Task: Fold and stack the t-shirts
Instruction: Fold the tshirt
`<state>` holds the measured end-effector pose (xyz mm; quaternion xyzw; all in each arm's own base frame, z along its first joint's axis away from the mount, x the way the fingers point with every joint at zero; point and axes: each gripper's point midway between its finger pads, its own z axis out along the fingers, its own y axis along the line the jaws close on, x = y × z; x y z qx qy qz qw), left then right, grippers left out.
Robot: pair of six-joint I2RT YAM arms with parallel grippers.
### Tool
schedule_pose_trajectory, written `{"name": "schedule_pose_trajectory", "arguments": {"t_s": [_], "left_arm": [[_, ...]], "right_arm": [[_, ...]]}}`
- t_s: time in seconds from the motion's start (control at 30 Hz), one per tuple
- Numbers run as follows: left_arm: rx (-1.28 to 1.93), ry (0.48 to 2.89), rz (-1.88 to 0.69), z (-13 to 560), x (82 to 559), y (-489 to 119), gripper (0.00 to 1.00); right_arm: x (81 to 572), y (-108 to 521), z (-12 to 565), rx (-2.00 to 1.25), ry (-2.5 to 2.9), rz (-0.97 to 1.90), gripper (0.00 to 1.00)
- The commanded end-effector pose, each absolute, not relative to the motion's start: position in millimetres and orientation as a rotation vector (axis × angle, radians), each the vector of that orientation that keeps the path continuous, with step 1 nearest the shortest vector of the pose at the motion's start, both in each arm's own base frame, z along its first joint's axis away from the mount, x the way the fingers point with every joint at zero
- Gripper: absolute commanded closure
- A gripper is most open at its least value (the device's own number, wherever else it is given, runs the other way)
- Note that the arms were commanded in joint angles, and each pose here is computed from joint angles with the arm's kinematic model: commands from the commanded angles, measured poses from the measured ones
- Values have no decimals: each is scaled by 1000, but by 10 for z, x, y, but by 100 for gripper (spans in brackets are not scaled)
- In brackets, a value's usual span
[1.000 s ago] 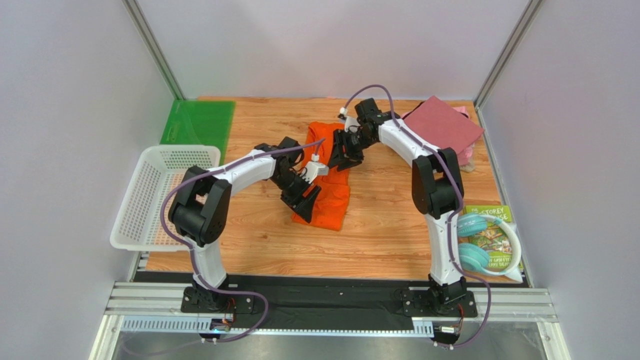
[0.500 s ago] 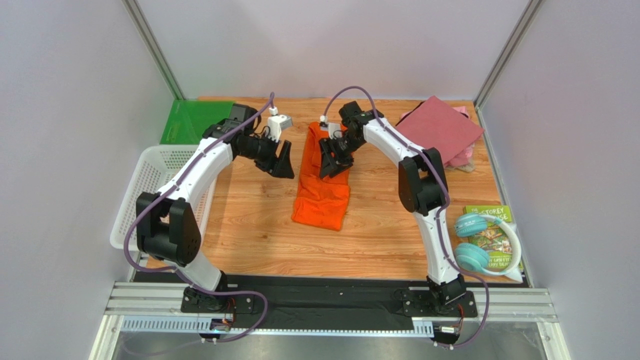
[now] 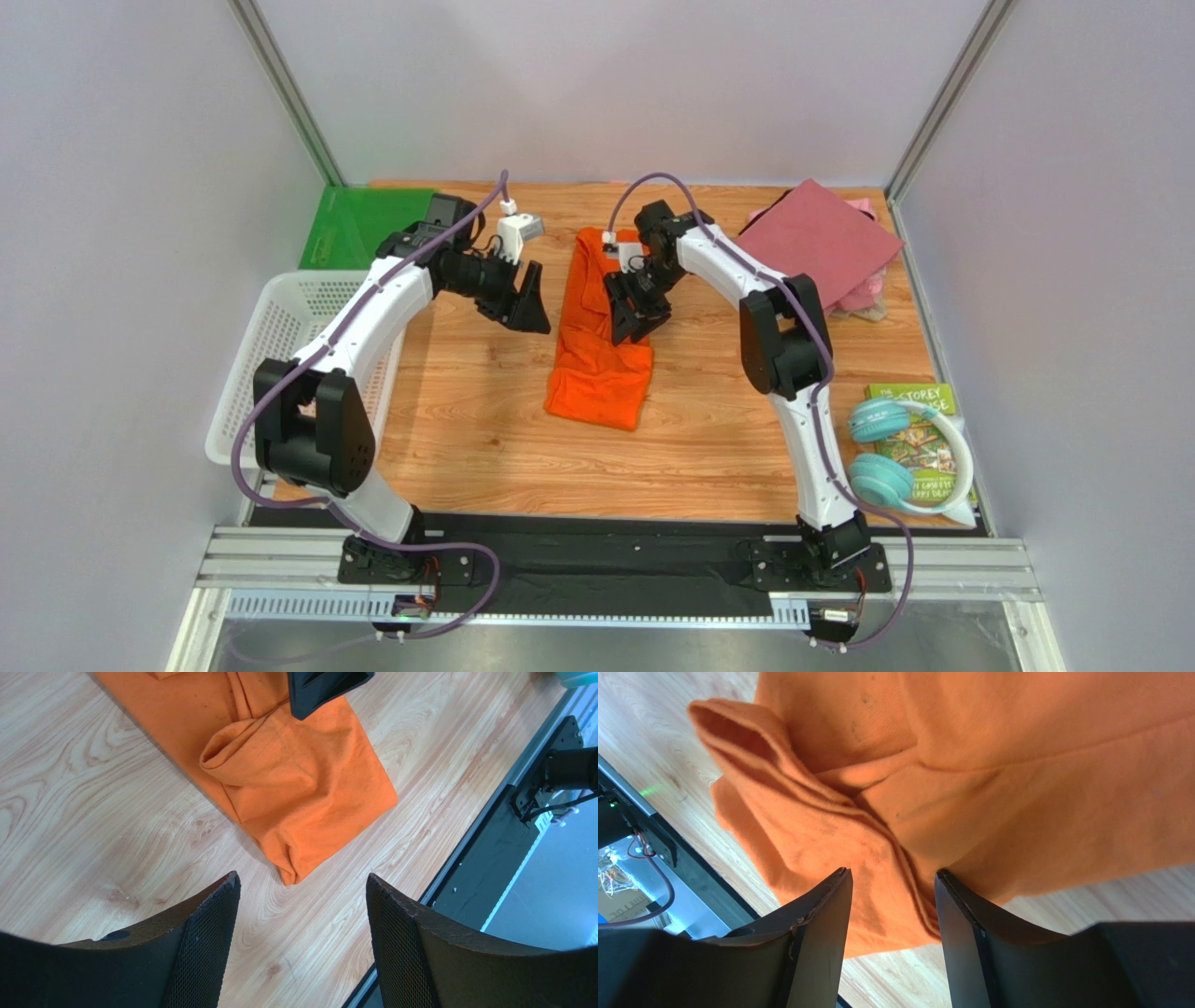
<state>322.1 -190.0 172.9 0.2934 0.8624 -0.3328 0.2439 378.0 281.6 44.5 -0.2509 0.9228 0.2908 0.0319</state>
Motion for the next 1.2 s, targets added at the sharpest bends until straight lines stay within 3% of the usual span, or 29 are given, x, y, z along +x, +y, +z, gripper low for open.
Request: {"name": "schedule_pose_trajectory", "arguments": {"t_s": [0.0,0.8,1.17], "left_arm": [[796,2321,-955,1836,3218,-1942,27],[797,2350,-1006,1720,3151,-1964,27],[796,2355,-999,1714,3088,-1940,27]], "right_arm": [[3787,2945,404,-837,2812,930,47],[3740,3206,771,-926,2701,913,51],[3815,3468,838,-925,2624,1118,51]]}}
